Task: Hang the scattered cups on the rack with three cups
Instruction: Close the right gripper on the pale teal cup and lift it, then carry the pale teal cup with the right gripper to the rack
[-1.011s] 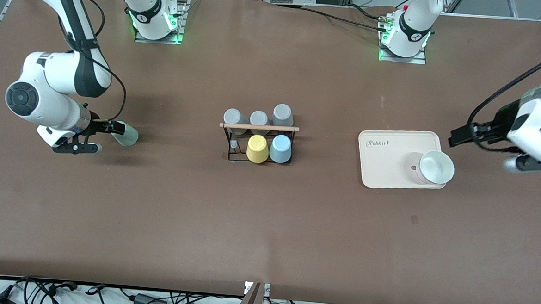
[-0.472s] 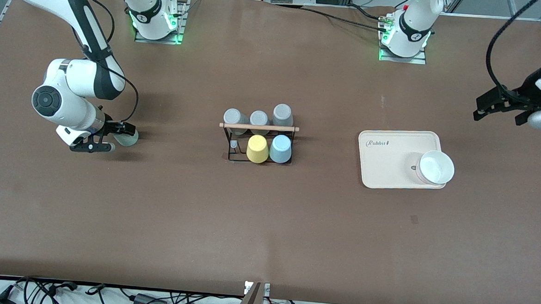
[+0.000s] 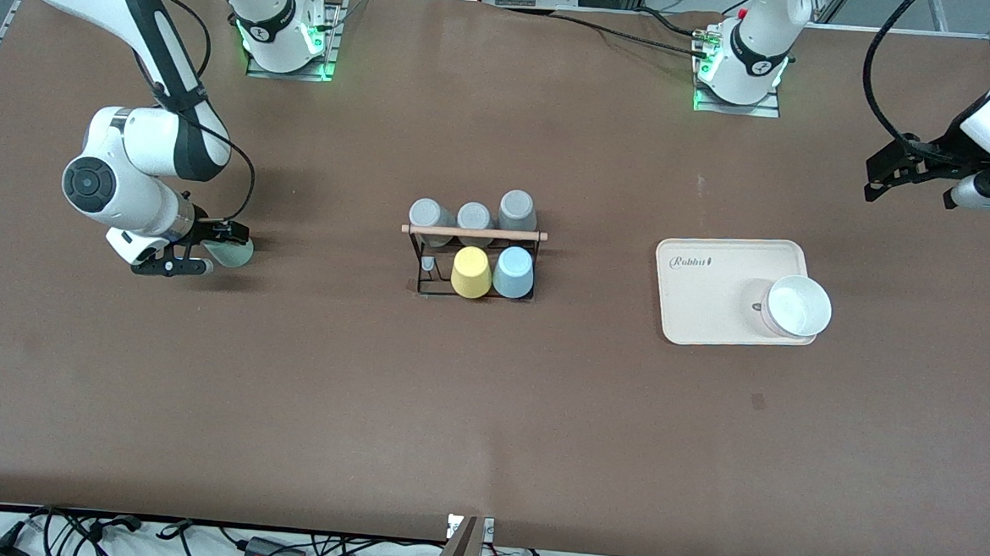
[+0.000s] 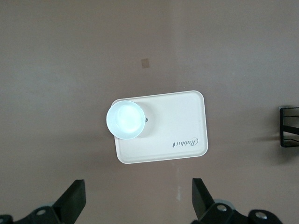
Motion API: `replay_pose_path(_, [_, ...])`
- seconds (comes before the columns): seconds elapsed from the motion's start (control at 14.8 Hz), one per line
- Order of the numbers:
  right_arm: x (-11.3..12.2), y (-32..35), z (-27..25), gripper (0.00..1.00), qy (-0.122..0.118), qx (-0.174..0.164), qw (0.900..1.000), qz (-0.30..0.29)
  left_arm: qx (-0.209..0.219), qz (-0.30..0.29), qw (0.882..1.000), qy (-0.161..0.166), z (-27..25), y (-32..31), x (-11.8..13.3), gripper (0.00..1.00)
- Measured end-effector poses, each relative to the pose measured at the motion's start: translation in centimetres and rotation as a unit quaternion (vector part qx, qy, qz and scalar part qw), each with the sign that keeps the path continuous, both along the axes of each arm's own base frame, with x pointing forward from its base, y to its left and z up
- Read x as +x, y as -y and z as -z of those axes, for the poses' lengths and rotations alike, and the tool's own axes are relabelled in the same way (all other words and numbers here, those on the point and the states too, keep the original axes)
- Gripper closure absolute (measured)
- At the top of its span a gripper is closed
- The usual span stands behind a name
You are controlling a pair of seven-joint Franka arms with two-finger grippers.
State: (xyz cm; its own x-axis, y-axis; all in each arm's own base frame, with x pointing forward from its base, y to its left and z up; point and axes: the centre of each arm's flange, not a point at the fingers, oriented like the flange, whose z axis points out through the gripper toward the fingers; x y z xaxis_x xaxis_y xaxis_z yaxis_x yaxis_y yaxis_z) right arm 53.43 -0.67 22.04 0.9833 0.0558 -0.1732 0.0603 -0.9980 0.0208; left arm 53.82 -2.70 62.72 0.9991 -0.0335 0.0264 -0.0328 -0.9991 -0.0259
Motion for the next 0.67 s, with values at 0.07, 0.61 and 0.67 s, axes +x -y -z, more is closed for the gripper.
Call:
replay_pose_path(0.07, [0.0,0.0,-0.1,0.31,-0.002,0.0,1.0,0.0,-0.004,-0.003,1.0,-0.001,-0.1,-0.2,0.0,0.0])
replay_pose_path(0.61, [6.7,-4.1,-12.3,0.33,0.004,0.009,1.0,-0.019,-0.026,-0.017,0.999,-0.012,-0.9,-1.4,-0.1,0.0])
replay_pose_path(0.67, [7.5,-6.3,-14.6,0.33,0.013,0.017,1.0,-0.021,-0.026,-0.017,0.999,-0.013,-1.2,-1.4,0.0,0.0])
